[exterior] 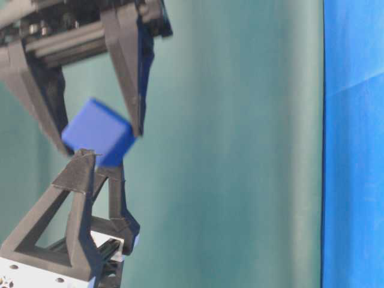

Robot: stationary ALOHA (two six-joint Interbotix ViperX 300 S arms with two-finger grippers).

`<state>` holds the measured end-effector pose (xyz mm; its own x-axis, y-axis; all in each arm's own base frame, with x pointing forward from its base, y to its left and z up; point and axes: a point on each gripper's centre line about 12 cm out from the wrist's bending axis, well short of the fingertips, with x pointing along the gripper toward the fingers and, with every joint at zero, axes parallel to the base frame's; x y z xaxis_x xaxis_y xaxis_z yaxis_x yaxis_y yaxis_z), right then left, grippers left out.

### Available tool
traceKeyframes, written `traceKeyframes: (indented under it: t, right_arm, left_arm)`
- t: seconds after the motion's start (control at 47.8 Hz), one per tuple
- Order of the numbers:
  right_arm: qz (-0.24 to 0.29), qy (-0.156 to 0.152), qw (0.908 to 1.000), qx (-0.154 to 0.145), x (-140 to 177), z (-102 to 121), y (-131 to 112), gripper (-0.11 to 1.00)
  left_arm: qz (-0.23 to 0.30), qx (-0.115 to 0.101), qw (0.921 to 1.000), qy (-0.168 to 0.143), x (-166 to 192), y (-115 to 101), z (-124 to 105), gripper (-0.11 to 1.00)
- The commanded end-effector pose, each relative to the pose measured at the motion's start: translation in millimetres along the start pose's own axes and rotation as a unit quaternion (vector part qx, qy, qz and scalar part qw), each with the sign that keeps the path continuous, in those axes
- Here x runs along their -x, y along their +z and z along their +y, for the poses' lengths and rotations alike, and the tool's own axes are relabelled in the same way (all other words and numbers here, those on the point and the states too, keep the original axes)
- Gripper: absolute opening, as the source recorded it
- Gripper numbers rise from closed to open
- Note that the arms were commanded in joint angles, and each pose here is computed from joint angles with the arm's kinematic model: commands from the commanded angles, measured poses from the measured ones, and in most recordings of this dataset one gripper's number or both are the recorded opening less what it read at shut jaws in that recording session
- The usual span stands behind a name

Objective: Handover the blue block to the right arm after grasping it with the left arm, then place it in the designated position.
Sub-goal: 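Open the left gripper and pull the cube away with the right gripper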

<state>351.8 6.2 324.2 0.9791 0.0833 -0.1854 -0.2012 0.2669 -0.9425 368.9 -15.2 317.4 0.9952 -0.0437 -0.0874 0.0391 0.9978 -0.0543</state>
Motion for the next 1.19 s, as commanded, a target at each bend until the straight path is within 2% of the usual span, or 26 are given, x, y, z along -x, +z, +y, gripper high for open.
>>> traceKeyframes:
  t: [0.0, 0.251, 0.418, 0.564, 0.982, 1.087, 1.171]
  right_arm:
    - [0.001, -0.020, 0.9998, -0.001, 17, -12, 4, 0.55]
    - [0.029, -0.017, 0.9994, 0.001, 52, -8, 8, 0.55]
    - [0.045, -0.012, 0.9989, -0.010, 67, -6, 9, 0.55]
    - [0.056, -0.005, 0.9982, -0.021, 69, -3, 7, 0.55]
    - [0.054, -0.006, 0.9983, -0.021, 70, -4, 8, 0.55]
    - [0.054, -0.006, 0.9979, -0.036, 70, -4, 8, 0.55]
    - [0.052, -0.006, 0.9960, -0.073, 70, -3, 9, 0.55]
  left_arm:
    - [-0.021, -0.001, 0.9998, -0.004, 4, 12, -2, 0.92]
    - [-0.021, -0.003, 0.9998, -0.003, 4, 12, -2, 0.92]
    - [-0.021, -0.002, 0.9998, -0.003, 4, 12, -2, 0.92]
    - [-0.021, -0.002, 0.9998, -0.003, 4, 12, -2, 0.92]
    - [-0.022, -0.001, 0.9998, -0.003, 4, 13, -2, 0.92]
    - [-0.021, -0.002, 0.9998, -0.003, 4, 13, -2, 0.92]
    - [-0.021, -0.002, 0.9998, -0.003, 4, 13, -2, 0.92]
